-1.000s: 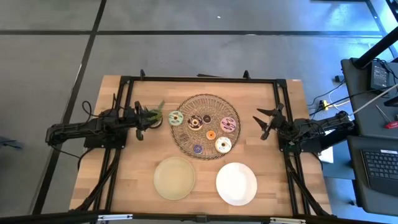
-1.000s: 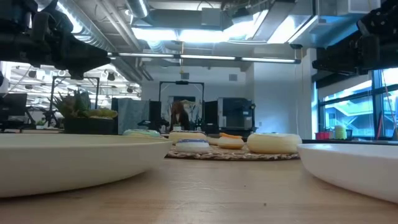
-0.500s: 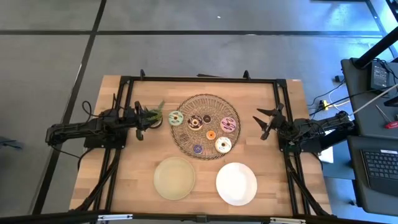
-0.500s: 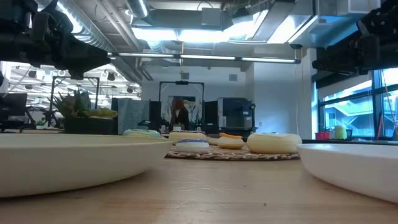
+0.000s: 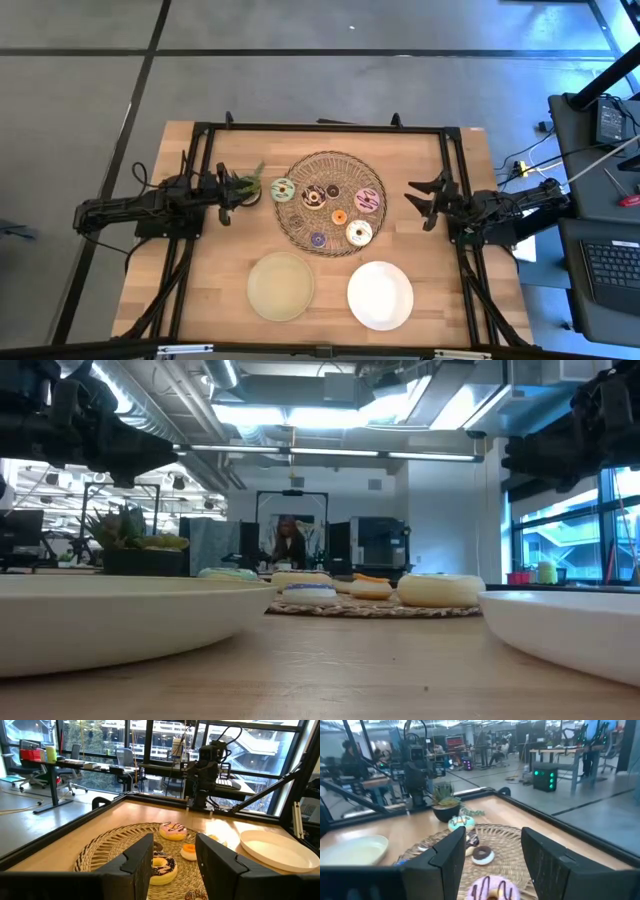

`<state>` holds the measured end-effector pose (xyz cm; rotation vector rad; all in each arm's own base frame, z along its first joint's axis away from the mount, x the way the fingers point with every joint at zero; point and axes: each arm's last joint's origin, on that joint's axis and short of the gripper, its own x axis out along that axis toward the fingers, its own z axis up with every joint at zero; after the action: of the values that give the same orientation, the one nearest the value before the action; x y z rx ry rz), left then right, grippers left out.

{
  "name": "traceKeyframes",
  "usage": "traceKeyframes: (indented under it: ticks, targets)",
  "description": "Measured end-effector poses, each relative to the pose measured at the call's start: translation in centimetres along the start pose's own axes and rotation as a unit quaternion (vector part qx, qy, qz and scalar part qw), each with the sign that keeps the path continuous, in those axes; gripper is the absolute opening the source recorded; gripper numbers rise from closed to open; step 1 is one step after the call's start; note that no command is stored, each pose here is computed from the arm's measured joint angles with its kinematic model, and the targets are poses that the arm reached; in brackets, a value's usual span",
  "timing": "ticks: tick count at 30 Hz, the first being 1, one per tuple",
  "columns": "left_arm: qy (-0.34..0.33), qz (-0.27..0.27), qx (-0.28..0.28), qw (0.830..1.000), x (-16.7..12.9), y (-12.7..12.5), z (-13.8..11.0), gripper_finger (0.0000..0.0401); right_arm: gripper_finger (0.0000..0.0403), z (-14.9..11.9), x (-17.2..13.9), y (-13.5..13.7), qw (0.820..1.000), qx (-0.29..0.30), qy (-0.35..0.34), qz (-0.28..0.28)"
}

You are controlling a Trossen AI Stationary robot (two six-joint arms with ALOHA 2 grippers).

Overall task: Pick & Place donuts
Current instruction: Put the big pink donut on the white plate

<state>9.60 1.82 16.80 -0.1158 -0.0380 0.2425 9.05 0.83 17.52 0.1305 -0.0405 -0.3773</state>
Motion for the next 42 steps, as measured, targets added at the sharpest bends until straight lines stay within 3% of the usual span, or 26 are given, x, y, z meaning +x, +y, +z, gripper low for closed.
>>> traceKeyframes:
  ticks: [18, 25, 31, 36, 42]
  targets:
    - [0.0, 0.0, 0.0, 1.0, 0.0, 0.0, 0.0, 0.0143, 0.0193, 0.0, 0.0, 0.0, 1.0, 0.015, -0.001, 0.001]
    - [-0.001, 0.005, 0.0, 1.0, 0.0, 0.0, 0.0, 0.0143, 0.0193, 0.3, 0.0, 0.1, 0.999, -0.038, -0.014, 0.009]
    - [-0.006, 0.022, 0.0, 1.0, 0.0, 0.2, 0.1, 0.0143, 0.0193, 1.2, -0.1, 0.1, 0.999, 0.002, -0.053, 0.012]
    - [-0.006, 0.022, 0.0, 1.0, 0.0, 0.2, 0.1, 0.0143, 0.0193, 3.0, -0.1, -0.1, 0.993, 0.004, -0.121, -0.013]
    - [-0.007, 0.024, 0.0, 1.0, 0.0, 0.2, 0.1, 0.0143, 0.0193, 5.1, 0.8, -0.2, 0.994, 0.038, -0.048, -0.092]
